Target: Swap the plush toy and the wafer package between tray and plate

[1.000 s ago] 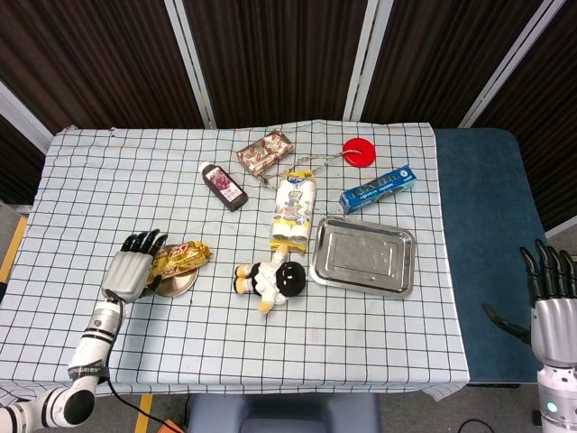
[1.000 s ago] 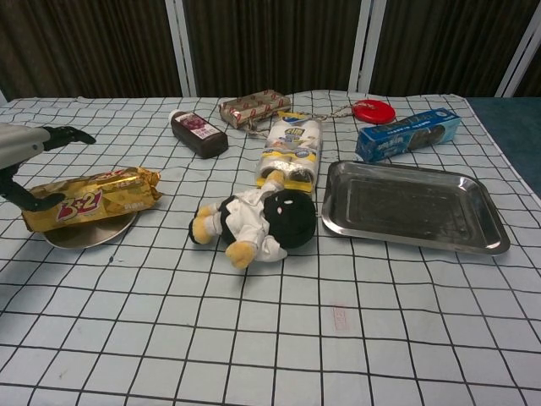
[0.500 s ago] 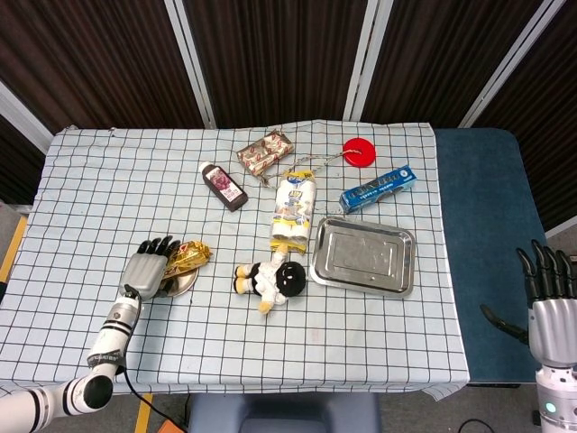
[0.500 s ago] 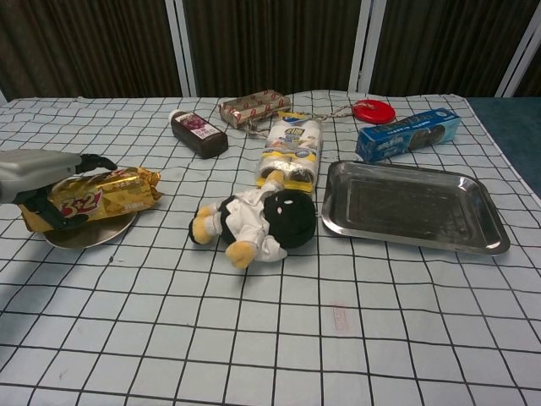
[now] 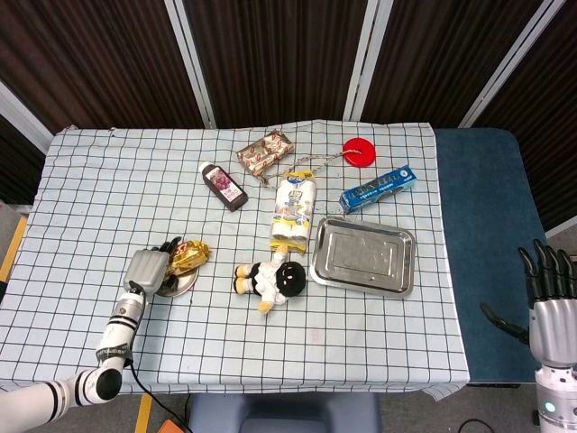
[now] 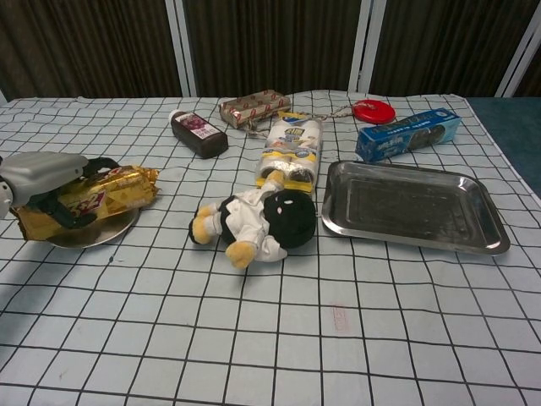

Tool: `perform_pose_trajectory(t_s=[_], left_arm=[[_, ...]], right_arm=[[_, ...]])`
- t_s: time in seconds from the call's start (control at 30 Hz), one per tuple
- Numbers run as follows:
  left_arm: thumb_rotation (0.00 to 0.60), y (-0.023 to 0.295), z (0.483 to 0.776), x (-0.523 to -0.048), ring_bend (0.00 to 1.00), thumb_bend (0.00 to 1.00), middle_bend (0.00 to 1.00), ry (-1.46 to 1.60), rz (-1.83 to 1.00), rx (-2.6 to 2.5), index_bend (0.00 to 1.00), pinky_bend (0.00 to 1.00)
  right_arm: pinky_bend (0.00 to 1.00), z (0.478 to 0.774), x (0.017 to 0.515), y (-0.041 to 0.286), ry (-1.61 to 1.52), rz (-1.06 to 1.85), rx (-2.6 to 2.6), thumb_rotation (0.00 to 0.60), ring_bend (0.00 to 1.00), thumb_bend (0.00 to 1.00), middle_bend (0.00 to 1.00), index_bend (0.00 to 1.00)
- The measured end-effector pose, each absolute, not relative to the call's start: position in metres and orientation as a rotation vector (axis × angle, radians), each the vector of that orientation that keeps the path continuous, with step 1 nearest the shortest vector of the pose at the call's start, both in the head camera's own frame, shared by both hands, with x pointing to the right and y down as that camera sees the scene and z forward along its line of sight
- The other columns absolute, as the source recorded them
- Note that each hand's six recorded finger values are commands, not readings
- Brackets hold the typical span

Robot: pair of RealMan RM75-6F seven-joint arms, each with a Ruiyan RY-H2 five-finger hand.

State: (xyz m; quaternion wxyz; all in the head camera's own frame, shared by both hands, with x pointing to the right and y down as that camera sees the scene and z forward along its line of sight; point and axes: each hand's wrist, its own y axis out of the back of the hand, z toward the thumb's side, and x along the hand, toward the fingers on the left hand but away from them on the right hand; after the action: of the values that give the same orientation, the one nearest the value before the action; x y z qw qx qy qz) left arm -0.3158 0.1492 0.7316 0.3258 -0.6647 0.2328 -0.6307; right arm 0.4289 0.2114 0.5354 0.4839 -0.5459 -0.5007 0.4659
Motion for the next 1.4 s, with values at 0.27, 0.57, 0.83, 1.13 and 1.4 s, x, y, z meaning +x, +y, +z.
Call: perform_pose_trajectory(t_s=[0.27, 0.57, 0.83, 1.13, 1.4], left_arm=[[0.600, 0.141, 0.715, -0.317, 0.77, 0.54, 0.68, 0.686, -1.559, -1.672, 0.47, 0.81], [0.600, 0.151, 0.666, -0.310, 0.78, 0.54, 0.69, 0.771, -1.402, -1.688, 0.48, 0.82], [0.600, 0.203, 0.621, -0.295, 0.78, 0.54, 0.70, 0.783, -1.255, -1.807, 0.48, 0.82], [0.600, 0.247, 0.638, -0.278, 0.78, 0.54, 0.69, 0.706, -1.250, -1.941, 0.48, 0.82], [0.600, 0.262, 0.648, -0.270, 0.77, 0.54, 0.68, 0.666, -1.229, -2.007, 0.48, 0.82]], right_arm=[[0.05, 0.537, 0.429, 0.211, -1.220, 1.139, -1.327, 0.600, 0.00, 0.11, 0.00, 0.00], [0.05, 0.534, 0.430, 0.210, -1.244, 1.125, -1.320, 0.600, 0.00, 0.11, 0.00, 0.00], [0.05, 0.529, 0.431, 0.210, -1.270, 1.108, -1.319, 0.600, 0.00, 0.11, 0.00, 0.00], [0.05, 0.524, 0.432, 0.211, -1.294, 1.082, -1.318, 0.600, 0.00, 0.11, 0.00, 0.00], [0.05, 0.522, 0.434, 0.210, -1.306, 1.074, -1.315, 0.600, 0.00, 0.11, 0.00, 0.00]])
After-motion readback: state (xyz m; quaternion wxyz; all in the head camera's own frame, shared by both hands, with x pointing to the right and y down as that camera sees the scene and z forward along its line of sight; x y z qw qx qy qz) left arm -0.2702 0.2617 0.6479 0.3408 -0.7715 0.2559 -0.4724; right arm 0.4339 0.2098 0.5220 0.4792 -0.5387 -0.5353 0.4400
